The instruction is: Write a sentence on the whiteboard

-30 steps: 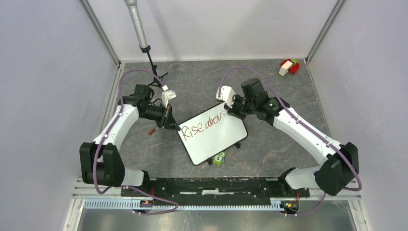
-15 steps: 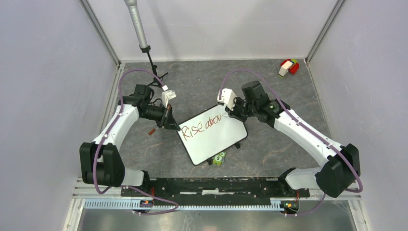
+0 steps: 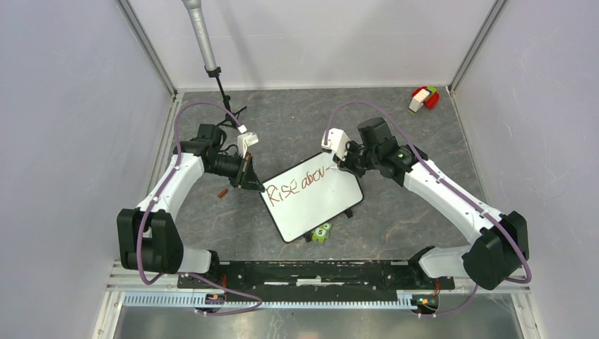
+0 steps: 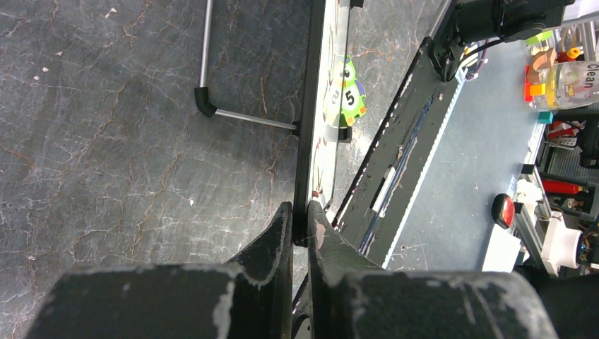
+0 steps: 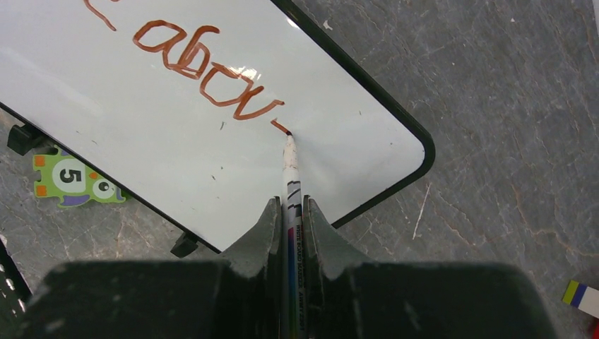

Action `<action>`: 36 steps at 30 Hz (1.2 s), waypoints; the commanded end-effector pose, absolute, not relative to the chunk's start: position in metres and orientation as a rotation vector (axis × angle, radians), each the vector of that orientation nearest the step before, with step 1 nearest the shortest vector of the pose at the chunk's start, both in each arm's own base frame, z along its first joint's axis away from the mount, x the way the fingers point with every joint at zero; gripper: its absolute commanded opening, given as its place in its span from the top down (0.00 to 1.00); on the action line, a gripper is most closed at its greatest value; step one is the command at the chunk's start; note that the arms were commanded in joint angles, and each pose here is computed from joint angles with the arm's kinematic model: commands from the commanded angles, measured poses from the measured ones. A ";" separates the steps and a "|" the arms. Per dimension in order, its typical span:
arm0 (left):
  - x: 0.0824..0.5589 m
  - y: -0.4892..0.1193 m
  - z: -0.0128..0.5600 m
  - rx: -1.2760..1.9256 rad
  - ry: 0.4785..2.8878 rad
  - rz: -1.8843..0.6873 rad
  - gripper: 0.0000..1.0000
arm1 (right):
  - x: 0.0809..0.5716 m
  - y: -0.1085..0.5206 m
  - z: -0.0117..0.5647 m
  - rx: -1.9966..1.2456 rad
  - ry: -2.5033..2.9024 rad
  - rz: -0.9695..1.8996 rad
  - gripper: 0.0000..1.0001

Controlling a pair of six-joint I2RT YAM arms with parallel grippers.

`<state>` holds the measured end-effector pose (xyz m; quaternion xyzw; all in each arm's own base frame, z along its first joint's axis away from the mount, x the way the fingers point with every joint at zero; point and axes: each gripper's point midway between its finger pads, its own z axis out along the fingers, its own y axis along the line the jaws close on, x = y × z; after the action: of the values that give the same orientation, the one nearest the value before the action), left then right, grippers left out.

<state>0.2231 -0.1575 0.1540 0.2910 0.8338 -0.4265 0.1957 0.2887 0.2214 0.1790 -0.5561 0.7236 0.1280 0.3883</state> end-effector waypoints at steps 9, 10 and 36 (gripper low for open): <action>0.230 -0.157 0.153 0.845 2.333 -1.154 0.97 | 0.316 0.212 0.196 -1.376 1.807 0.251 1.00; 0.230 -0.157 0.153 0.847 2.332 -1.152 0.98 | 0.317 0.214 0.198 -1.372 1.802 0.259 1.00; 0.232 -0.157 0.156 0.849 2.324 -1.144 0.98 | 0.297 0.232 0.194 -1.412 1.786 0.382 1.00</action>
<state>0.2233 -0.1574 0.1538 0.2895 0.8353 -0.4264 0.1915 0.2969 0.2230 0.1868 -0.5565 0.7211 0.1416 0.3876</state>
